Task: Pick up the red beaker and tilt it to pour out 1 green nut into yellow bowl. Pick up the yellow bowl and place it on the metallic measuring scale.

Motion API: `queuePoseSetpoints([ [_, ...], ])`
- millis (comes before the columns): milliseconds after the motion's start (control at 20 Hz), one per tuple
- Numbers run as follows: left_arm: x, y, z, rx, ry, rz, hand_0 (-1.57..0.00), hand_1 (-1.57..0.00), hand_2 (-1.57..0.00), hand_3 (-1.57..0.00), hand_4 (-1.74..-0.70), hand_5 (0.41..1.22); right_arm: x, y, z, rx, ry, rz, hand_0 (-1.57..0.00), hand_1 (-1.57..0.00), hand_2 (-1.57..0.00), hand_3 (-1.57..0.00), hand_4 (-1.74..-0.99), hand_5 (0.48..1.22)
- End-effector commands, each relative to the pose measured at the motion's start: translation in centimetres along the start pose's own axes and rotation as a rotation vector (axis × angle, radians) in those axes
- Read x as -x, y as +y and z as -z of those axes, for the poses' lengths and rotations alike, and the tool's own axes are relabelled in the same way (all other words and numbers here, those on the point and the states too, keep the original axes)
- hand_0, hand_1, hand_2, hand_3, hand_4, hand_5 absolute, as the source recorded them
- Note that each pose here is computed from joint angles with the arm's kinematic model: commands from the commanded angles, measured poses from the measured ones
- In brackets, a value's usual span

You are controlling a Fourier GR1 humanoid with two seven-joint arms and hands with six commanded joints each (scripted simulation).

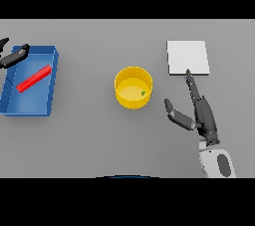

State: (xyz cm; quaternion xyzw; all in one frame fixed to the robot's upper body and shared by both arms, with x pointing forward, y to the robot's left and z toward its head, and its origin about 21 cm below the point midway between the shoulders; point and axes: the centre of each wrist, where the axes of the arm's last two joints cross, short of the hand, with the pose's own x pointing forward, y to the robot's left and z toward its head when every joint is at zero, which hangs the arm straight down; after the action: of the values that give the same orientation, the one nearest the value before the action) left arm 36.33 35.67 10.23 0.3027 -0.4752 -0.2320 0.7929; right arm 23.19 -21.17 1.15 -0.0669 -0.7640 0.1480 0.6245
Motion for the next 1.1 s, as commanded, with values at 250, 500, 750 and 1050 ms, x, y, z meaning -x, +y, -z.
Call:
queuePoseSetpoints([
  [250, -0.8, -0.7, -0.5, -0.021, -0.094, -0.088, -0.03, -0.02, -0.02, -0.02, -0.79, 0.657, -1.3, -0.9, 1.9, -0.174, -0.030, -0.188, 0.00, 0.00, 0.00, 0.00, -1.088, 0.665],
  [500, -1.1, -1.4, -0.6, 0.000, -0.103, -0.105, -0.01, -0.01, -0.01, -0.01, -0.81, 0.683, -3.0, -0.7, 5.2, -0.385, -0.092, -0.580, 0.00, 0.00, 0.00, 0.00, -1.137, 0.626],
  [750, -0.9, -1.1, -0.8, 0.013, -0.090, -0.108, 0.00, 0.00, 0.00, 0.00, -0.81, 0.689, -4.6, 0.6, 8.0, -0.629, -0.215, -0.836, 0.00, 0.00, 0.00, 0.00, -1.162, 0.637],
  [1050, -0.2, -1.1, -0.9, 0.014, -0.102, -0.102, 0.00, 0.00, 0.00, 0.00, -0.81, 0.695, -4.5, 2.6, 10.7, -0.820, -0.273, -0.987, 0.00, 0.00, 0.00, 0.00, -1.154, 0.639],
])
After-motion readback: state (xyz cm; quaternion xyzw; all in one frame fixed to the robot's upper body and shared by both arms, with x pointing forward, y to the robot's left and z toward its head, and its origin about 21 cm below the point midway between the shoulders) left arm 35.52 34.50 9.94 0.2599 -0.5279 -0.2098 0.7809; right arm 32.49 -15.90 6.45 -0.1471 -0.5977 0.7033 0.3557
